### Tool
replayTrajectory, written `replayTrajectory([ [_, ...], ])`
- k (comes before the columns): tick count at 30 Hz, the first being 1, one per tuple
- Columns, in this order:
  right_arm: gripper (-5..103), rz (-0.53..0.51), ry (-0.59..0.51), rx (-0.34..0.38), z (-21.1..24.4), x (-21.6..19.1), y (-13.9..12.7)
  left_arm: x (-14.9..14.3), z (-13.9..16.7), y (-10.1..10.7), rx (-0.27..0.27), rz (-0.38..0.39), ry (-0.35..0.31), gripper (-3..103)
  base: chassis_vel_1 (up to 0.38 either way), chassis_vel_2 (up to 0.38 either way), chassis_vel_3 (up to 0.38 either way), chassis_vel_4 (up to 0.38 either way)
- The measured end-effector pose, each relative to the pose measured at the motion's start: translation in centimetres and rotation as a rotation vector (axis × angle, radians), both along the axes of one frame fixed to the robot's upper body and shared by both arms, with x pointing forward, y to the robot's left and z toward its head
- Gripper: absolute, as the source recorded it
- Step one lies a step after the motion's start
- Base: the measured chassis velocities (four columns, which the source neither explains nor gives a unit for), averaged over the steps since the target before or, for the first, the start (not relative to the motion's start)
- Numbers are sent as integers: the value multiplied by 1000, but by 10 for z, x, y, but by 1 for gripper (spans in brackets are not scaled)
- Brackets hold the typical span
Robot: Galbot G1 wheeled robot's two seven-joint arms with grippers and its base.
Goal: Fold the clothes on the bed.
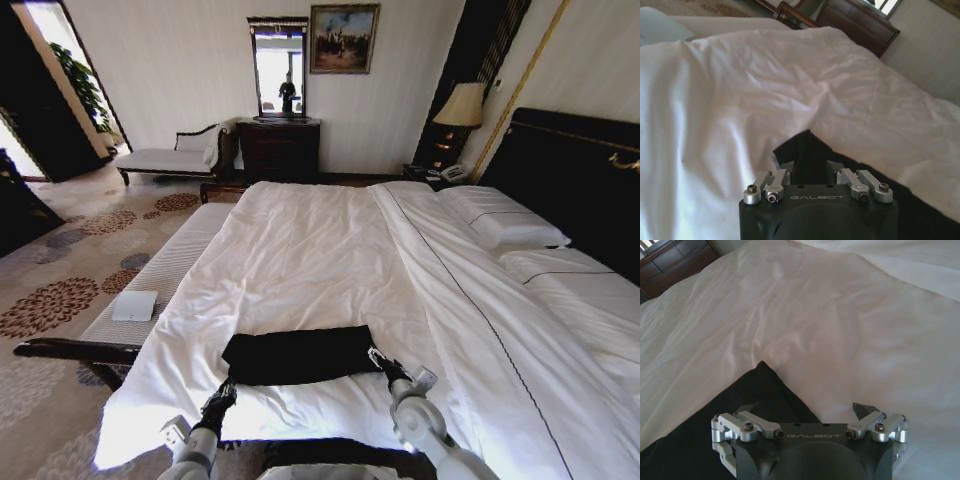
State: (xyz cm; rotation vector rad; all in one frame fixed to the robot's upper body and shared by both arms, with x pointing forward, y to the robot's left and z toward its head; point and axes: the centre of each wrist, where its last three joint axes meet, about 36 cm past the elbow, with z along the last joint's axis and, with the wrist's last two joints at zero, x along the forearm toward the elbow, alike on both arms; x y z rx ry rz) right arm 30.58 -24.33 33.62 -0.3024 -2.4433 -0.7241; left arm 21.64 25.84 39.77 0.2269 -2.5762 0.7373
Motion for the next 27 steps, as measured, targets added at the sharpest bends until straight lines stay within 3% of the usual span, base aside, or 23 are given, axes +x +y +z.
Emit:
replayTrajectory([
  [4, 100, 12, 7, 21, -5, -2, -1, 9, 13, 19, 16, 47, -44, 51, 0, 0, 0, 0],
  [9, 100, 40, 6, 80, -13, 0, 0, 13, 20, 38, 43, 110, -62, 72, 0, 0, 0, 0],
  [12, 100, 45, 4, 98, -18, 4, 1, 11, 25, 38, 30, 112, -66, 78, 0, 0, 0, 0],
  [16, 103, 53, -18, 161, -26, 9, 1, 7, 31, 29, 0, 103, -71, 97, 0, 0, 0, 0],
  [17, 103, 53, -18, 161, -26, 9, 1, 7, 31, 29, 0, 103, -71, 97, 0, 0, 0, 0],
  [21, 84, 56, -50, 201, -29, 9, 7, 5, 30, 24, -1, 106, -61, 100, 0, 0, 0, 0],
  [27, 68, 43, -64, 215, -28, 7, 11, 3, 30, 21, 3, 110, -54, 100, 0, 0, 0, 0],
])
